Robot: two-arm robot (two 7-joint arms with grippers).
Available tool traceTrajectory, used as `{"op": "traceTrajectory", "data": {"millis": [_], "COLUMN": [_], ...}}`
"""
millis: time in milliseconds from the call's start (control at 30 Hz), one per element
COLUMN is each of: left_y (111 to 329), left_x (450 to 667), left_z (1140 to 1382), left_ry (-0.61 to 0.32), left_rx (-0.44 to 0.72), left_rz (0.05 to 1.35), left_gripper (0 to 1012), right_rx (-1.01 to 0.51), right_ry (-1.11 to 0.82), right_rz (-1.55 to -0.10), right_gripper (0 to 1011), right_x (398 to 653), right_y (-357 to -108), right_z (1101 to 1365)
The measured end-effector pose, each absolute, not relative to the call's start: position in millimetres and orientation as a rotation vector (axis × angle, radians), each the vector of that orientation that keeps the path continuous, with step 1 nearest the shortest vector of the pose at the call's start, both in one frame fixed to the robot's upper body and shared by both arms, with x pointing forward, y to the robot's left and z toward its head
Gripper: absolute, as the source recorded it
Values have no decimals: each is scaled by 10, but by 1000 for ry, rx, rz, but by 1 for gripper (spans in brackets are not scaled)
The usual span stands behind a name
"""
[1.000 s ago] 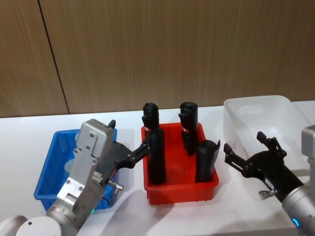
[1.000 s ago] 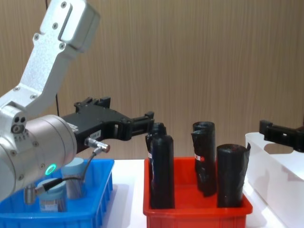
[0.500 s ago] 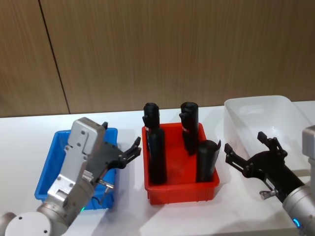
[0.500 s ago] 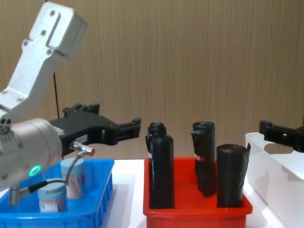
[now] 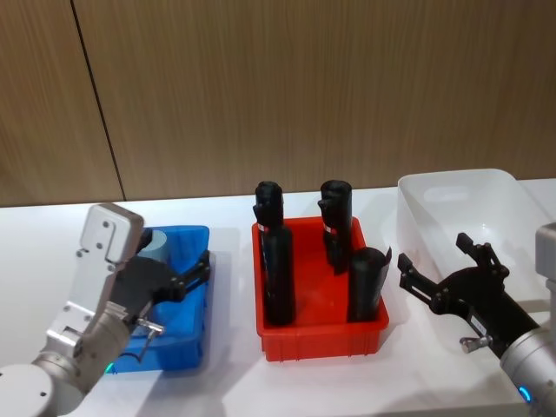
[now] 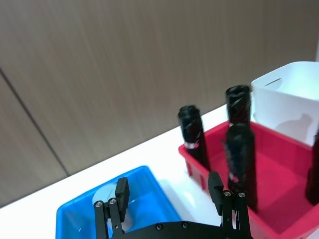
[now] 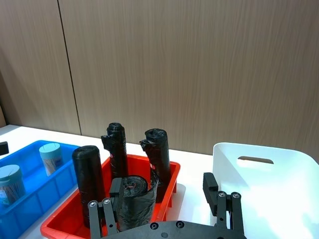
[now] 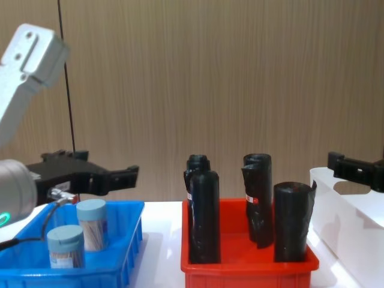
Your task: Pick the cotton swabs from the blue box and place them into the white box.
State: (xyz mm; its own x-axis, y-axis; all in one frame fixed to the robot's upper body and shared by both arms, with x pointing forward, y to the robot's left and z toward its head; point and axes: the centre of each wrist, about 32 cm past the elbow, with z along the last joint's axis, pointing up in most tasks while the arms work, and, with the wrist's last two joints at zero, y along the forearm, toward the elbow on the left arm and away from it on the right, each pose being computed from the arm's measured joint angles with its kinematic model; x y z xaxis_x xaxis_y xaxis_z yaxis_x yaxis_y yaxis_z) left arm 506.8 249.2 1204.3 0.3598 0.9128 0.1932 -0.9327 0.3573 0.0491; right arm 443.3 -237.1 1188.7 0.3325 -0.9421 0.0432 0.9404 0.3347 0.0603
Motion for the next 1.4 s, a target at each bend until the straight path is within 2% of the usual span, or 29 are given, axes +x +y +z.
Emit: {"op": "traceTrajectory", "data": {"millis": [633,1400], "left_y": [2809,2934], "left_x": [5125,5343], "left_z": [11926,11724], "left_ry": [59,203], "left_rx": [204,216], "left_rz": [1314,1351], "left_gripper": [1004,1004], "right_rx": [26,26], "right_ry": [-75,-75], "right_rz": [-1230,-1230], "right_gripper": [1002,1002], "right_x": [4433,4433], "right_y": [-2371,-2371], "right_z": [11887,11887]}}
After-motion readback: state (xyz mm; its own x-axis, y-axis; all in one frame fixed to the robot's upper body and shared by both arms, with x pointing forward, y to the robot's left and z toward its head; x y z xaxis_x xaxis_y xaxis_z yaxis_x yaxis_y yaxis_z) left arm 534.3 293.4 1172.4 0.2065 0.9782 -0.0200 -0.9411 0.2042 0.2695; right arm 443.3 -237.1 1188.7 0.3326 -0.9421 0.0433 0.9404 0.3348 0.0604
